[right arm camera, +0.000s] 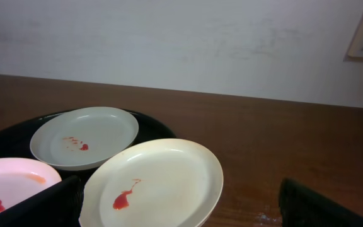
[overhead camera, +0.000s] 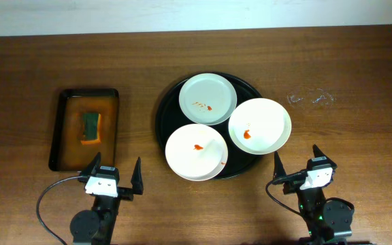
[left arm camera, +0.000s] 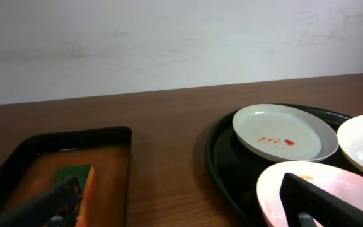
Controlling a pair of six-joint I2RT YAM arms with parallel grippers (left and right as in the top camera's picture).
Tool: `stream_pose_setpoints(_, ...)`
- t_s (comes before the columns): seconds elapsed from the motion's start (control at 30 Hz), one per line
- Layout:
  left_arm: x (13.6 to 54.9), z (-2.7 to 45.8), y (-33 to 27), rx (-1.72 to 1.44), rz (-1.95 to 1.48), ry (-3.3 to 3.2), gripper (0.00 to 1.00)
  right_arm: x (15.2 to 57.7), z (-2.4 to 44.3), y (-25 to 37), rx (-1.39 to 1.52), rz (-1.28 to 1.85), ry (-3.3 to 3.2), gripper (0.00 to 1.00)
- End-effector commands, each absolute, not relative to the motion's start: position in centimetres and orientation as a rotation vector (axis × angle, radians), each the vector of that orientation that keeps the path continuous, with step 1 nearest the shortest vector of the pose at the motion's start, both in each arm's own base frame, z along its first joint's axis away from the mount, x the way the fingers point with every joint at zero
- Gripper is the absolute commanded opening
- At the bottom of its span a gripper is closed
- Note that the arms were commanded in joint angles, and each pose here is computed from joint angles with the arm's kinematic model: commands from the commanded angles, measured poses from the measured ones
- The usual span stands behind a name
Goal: Clean dirty plates on tray and stack at the side
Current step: 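Move the left gripper toward the sponge on the black tray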
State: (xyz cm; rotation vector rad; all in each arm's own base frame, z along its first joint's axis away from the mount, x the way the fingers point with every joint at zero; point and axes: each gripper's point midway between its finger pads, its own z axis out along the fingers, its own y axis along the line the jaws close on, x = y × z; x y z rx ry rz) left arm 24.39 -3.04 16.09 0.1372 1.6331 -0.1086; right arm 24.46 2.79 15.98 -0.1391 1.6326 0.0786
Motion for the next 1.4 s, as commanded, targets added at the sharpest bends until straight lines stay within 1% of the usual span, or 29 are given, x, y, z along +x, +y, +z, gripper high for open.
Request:
stream_pose_setpoints(0.0, 24.4, 15.8, -3.1, 0.154, -0.094, 1.639, 0.99, 24.5, 15.6, 2.4, -0.124, 0.051, 1.645, 0.99)
stream_pose_setpoints(1.13, 24.4, 15.8, -3.2, 0.157, -0.098, 1.638, 0.99, 24.5, 15.7, 2.6, -0.133, 0.061, 1.641, 0.99)
stream_pose_setpoints(1.37, 23.6, 18.0, -2.4, 0.127, -0.065, 1.69, 0.99, 24.0, 17.3, 2.5, -0.082, 0.107, 1.656, 0.99)
